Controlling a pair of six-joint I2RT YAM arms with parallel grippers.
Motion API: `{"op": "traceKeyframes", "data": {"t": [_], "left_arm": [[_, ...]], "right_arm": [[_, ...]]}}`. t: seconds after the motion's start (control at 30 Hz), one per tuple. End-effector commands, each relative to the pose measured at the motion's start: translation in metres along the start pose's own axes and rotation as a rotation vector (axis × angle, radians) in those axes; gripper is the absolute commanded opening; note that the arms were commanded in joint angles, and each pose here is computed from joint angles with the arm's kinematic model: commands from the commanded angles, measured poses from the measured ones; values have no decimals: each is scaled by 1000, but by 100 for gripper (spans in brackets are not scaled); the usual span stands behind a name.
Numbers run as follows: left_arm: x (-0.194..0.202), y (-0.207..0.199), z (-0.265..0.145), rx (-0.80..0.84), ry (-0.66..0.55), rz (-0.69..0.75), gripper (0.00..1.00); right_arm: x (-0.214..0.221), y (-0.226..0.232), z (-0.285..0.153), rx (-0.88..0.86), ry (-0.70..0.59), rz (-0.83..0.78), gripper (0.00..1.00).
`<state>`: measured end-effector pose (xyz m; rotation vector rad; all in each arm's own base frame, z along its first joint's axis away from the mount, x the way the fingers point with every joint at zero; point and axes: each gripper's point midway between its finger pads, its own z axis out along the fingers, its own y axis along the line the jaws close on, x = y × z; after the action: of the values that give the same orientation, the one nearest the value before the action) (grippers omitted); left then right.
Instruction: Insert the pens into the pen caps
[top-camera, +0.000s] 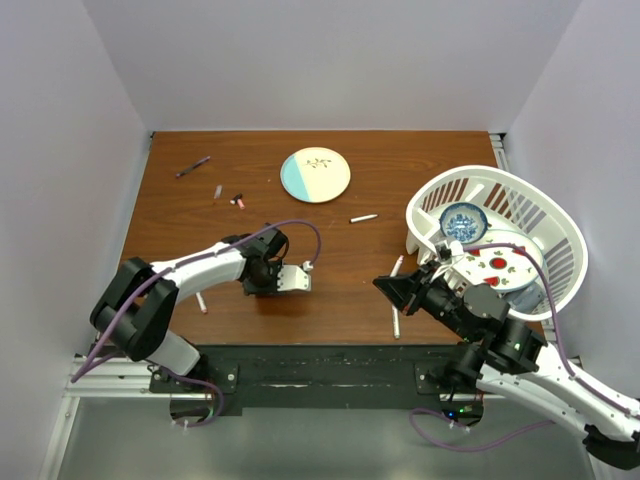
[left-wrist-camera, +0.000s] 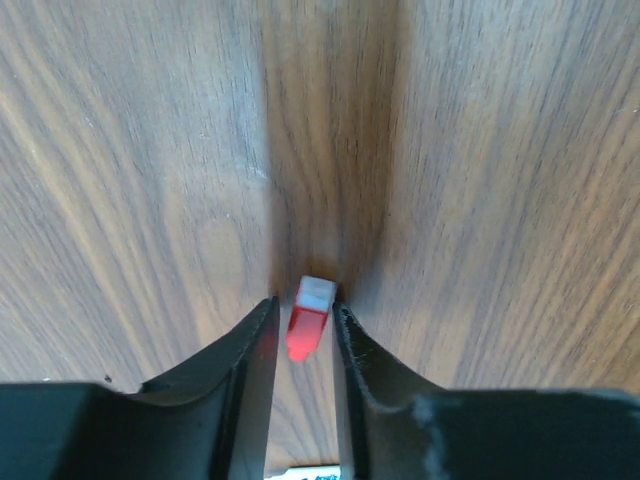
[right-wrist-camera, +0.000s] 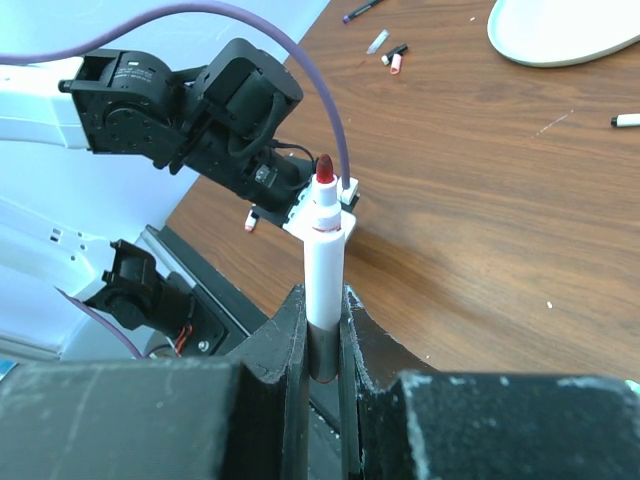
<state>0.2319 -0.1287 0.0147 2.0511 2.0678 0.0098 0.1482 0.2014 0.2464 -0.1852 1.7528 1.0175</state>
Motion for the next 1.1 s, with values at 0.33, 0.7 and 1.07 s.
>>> {"op": "traceKeyframes", "data": {"t": [0.33, 0.7, 1.07], "left_arm": [[-56, -18, -12, 78, -187, -134, 0], [-167, 25, -163, -203, -869, -270, 0], [-237, -6, -266, 275, -1398, -622, 0]], "right_arm": [[-23, 8, -6, -9, -59, -1, 0], [5, 12, 2, -72, 18, 18, 0], [30, 58, 7, -356, 139, -91, 0]]}}
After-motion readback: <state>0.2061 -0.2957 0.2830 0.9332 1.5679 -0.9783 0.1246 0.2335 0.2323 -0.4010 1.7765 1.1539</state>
